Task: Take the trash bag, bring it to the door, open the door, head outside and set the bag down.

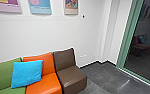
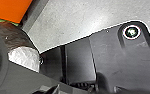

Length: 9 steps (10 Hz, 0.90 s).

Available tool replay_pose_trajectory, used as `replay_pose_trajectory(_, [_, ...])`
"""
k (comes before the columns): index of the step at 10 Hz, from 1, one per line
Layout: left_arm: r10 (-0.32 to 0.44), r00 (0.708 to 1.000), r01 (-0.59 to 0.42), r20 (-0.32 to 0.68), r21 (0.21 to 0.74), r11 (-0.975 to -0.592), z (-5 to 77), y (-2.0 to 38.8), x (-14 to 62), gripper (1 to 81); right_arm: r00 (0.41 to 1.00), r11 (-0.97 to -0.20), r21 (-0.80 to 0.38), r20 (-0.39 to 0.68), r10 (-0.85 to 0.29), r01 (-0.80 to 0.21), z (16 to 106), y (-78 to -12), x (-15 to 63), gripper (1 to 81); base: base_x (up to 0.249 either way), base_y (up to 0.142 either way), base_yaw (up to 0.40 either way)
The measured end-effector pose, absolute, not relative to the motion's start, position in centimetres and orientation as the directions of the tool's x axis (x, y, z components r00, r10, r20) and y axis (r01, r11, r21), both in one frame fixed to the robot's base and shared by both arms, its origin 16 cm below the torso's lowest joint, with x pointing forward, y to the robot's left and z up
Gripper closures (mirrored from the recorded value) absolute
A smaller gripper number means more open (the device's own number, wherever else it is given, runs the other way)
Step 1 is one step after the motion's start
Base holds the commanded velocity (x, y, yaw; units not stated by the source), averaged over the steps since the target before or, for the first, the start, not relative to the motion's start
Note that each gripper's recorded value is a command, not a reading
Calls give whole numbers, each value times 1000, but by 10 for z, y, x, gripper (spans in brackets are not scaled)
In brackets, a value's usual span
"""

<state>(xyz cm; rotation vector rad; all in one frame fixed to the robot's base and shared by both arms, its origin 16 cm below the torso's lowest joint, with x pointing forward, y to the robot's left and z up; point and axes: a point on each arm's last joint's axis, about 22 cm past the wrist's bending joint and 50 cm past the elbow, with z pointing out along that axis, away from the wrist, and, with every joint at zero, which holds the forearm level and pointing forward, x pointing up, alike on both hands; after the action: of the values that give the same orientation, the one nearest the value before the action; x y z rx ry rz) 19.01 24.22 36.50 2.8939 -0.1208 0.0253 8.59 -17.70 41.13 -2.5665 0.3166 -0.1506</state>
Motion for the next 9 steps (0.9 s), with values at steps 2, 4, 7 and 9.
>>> replay_pose_trajectory(2, [-79,996,-88,46,237,-968,377,243,185,811,965,-822,-540,63,-253,-180,420,-166,85,10,0,0,0])
replay_pose_trajectory(4, [-77,996,-84,36,245,-966,383,236,164,811,968,-832,-524,55,-245,-180,422,-164,70,10,0,0,0])
replay_pose_trajectory(7, [-72,997,-75,21,247,-966,391,224,137,811,973,-839,-512,29,-229,-183,430,-155,39,10,0,0,0])
replay_pose_trajectory(9, [-70,998,-68,2,237,-969,395,223,119,811,974,-857,-479,13,-227,-193,429,-161,18,10,0,0,0])
